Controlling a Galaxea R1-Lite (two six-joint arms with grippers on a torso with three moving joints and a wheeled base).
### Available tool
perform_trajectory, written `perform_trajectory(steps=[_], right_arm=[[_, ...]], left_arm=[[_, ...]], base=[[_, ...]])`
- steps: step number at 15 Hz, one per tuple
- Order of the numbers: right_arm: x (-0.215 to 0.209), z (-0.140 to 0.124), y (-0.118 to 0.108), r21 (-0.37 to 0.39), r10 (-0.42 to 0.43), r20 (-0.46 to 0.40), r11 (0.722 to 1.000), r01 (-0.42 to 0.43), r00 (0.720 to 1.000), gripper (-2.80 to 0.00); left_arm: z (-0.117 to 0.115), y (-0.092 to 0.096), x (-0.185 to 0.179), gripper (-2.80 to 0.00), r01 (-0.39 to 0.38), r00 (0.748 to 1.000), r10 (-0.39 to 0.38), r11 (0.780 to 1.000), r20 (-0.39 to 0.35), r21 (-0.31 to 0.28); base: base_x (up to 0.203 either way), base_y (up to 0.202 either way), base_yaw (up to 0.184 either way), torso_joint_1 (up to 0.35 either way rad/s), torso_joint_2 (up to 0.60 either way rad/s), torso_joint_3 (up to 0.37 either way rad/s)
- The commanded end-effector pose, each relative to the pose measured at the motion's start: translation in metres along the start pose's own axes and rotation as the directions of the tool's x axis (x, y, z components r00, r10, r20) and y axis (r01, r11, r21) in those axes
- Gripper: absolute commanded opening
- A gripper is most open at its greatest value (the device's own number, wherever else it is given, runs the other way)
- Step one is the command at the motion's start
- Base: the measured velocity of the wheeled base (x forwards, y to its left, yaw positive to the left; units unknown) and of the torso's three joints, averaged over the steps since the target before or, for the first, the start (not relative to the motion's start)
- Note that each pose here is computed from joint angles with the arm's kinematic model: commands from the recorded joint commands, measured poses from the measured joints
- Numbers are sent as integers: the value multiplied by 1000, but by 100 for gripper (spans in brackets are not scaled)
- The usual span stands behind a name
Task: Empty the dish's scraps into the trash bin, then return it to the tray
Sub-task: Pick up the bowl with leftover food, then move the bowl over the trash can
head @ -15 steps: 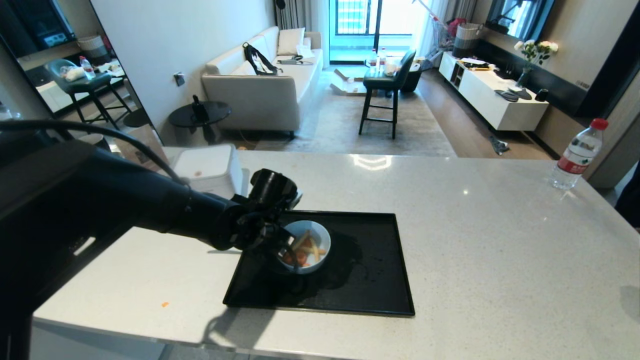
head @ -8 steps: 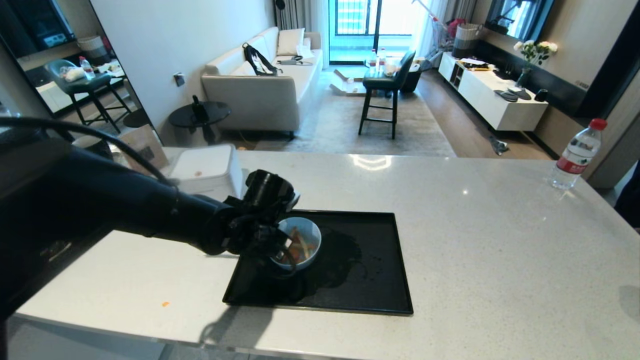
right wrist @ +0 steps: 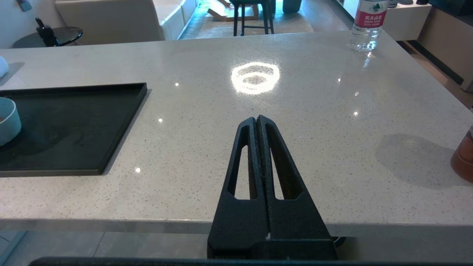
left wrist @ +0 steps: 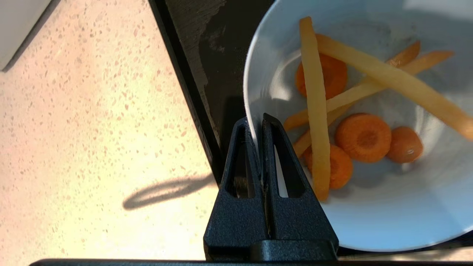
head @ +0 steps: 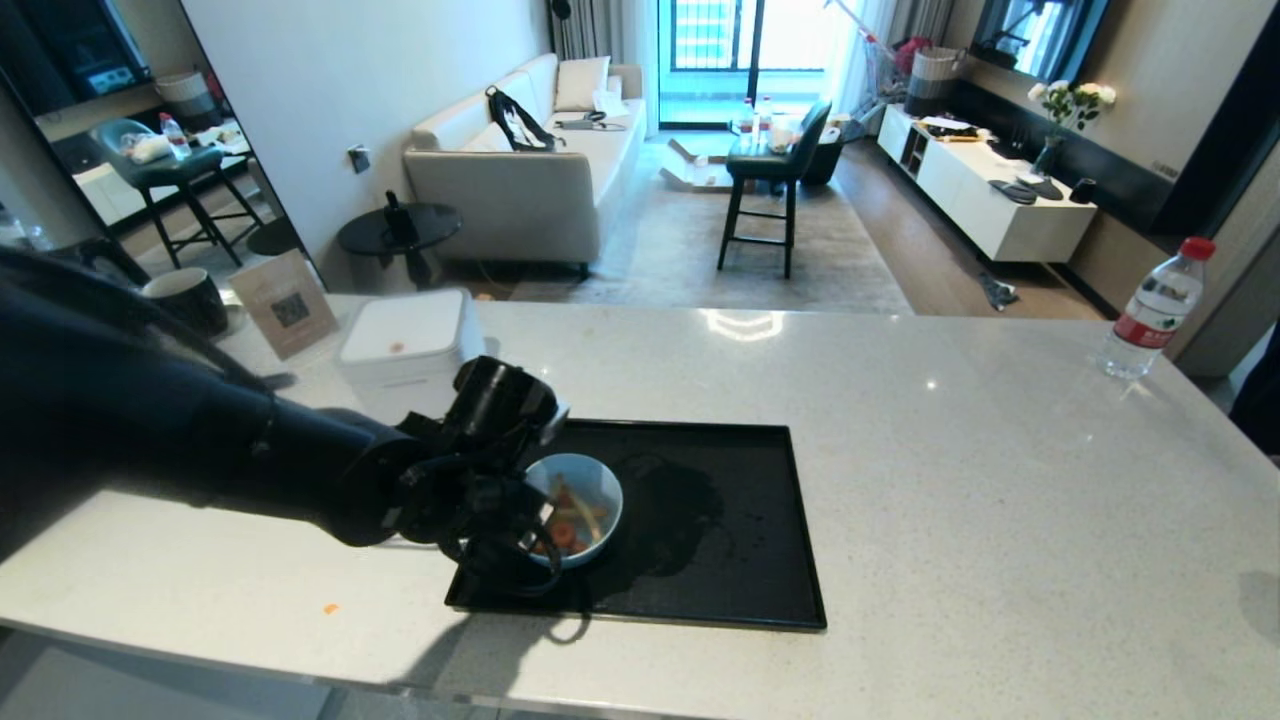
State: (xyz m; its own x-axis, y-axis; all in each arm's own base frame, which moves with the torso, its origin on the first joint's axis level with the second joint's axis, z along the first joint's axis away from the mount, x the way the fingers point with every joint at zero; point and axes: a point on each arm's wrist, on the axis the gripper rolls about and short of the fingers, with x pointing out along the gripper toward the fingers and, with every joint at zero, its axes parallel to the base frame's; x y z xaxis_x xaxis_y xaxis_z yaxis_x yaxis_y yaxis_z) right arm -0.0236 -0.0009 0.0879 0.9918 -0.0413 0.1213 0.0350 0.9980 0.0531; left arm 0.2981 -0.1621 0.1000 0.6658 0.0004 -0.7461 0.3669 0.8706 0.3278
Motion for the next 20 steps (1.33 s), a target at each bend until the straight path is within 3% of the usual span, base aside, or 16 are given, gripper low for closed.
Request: perform_trajectory(steps=[1,7,12,16,20], right_arm=[[0,0,0,1,0,1,1000,0,1000,-280],[0,0,0,1,0,1,1000,0,1000,-280],[0,0,0,1,0,1,1000,0,1000,-280],[0,0,0,1,0,1,1000,0,1000,-280],[0,0,0,1,0,1,1000,0,1000,-280]], left_arm=[[0,4,-9,-280,-4,1000,5,1000,19,-14],[-2,12,-11,-280,-16,1000,17,998,15,-63],[-7,17,-17,-280,-18,999,15,998,-49,-64],[-5,19,-29,-280,-11,1000,9,995,-25,-97],[-10,18,-47,-280,77,995,-85,990,-59,-121]], base=[[0,0,0,0,0,0],[0,0,0,0,0,0],[0,0,0,0,0,0],[0,0,0,0,0,0],[0,0,0,0,0,0]])
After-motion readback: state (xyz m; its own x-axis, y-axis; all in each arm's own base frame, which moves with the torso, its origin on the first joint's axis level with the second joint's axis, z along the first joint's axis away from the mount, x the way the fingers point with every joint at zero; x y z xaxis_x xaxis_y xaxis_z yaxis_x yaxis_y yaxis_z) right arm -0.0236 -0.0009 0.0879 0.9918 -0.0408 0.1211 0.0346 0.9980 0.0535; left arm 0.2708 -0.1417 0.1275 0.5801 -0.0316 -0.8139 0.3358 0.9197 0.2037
